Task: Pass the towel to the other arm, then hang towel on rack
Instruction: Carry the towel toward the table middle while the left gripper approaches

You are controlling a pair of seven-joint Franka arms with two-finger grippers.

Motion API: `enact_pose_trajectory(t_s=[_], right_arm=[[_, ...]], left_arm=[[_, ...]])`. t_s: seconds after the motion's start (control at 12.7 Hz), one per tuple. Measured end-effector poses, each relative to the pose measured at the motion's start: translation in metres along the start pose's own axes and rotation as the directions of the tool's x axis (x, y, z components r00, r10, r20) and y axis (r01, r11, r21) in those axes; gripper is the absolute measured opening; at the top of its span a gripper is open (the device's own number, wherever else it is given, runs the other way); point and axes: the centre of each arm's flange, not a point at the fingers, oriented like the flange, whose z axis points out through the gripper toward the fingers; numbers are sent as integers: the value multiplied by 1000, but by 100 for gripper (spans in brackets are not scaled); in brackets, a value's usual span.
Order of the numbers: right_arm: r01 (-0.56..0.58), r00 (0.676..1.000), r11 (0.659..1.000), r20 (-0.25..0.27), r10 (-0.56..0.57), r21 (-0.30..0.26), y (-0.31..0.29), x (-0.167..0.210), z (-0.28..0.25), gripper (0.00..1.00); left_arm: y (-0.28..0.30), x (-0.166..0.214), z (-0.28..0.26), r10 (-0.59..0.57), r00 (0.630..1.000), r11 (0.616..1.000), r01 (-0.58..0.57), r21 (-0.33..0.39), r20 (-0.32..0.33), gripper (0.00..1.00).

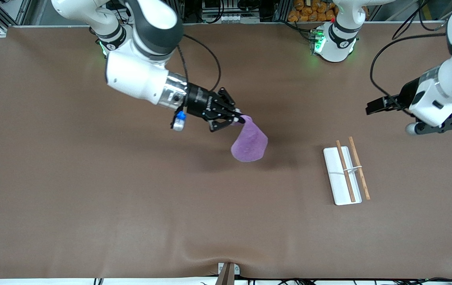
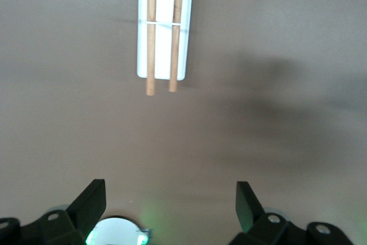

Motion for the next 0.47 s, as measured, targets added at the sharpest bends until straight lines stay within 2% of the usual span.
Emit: enact_pose_trajectory(t_s=[0.24, 0.47], right_arm=[[2, 1000, 1000, -22, -1, 11, 8, 9, 29, 3], [7, 1000, 1000, -16, -6, 16, 5, 6, 31, 3]], left_arm=[[9, 14, 15, -46, 999, 998, 46, -47, 8, 100], [20, 36, 25, -109, 994, 973, 106, -203, -2, 100]])
